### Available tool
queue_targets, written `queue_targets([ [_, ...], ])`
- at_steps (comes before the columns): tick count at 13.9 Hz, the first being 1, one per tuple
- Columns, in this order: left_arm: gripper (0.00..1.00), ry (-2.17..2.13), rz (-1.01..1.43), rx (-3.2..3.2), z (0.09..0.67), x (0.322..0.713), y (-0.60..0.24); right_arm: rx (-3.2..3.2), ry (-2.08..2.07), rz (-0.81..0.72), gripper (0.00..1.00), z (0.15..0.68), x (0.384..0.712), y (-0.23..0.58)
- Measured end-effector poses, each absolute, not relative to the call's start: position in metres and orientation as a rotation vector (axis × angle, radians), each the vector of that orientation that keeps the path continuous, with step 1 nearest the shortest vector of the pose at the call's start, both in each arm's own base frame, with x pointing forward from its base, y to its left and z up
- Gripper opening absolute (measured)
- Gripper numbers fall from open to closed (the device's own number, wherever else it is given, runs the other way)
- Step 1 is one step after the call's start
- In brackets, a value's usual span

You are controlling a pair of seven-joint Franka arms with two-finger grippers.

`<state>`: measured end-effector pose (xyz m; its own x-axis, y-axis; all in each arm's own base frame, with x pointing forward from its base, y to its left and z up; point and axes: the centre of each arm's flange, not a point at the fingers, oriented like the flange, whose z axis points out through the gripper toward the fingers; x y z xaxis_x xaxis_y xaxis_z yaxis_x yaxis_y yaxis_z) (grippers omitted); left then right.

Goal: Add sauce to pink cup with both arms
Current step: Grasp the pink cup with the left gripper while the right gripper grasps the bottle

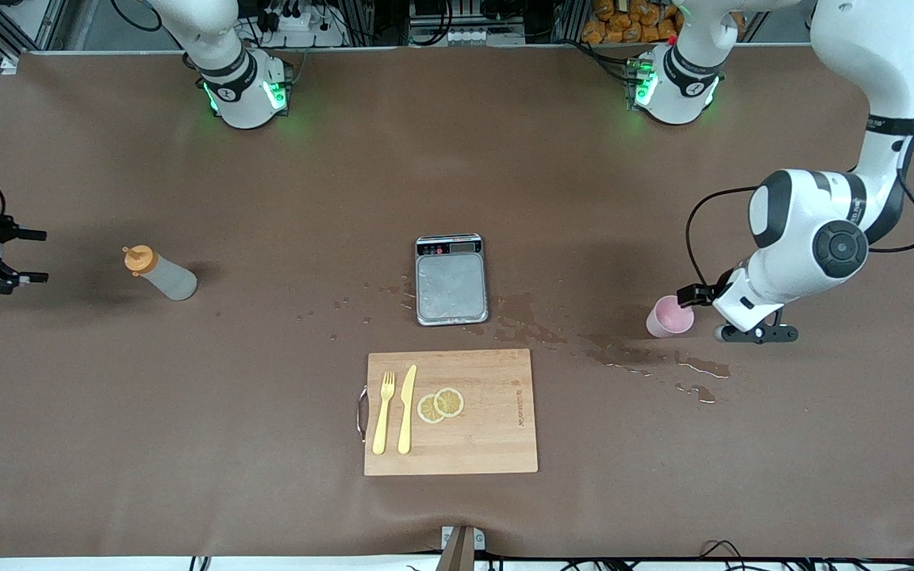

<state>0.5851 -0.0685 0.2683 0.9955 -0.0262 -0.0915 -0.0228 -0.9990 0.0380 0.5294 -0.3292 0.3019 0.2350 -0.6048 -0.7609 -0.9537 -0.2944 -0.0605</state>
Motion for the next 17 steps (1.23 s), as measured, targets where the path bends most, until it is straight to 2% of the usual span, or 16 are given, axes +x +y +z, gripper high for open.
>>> queue_targets([
  [3, 1.00, -0.038, -0.156, 3.098, 0.246, 0.586, -0.070, -1.822, 1.474, 0.966, 1.00, 0.248, 0.518, -0.340],
  [8, 0.98, -0.039, -0.194, 3.095, 0.227, 0.584, -0.071, -1.752, 1.455, 1.096, 1.00, 0.215, 0.510, -0.330],
  [10, 0.81, -0.042, -0.203, 3.094, 0.222, 0.584, -0.072, -1.727, 1.432, 1.160, 1.00, 0.193, 0.508, -0.320],
  [12, 0.57, -0.049, -0.208, 3.093, 0.220, 0.583, -0.075, -1.717, 1.413, 1.199, 1.00, 0.176, 0.511, -0.308],
  [17, 0.06, -0.056, -0.179, 3.092, 0.226, 0.589, -0.078, -1.711, 1.374, 1.238, 1.00, 0.160, 0.522, -0.282],
])
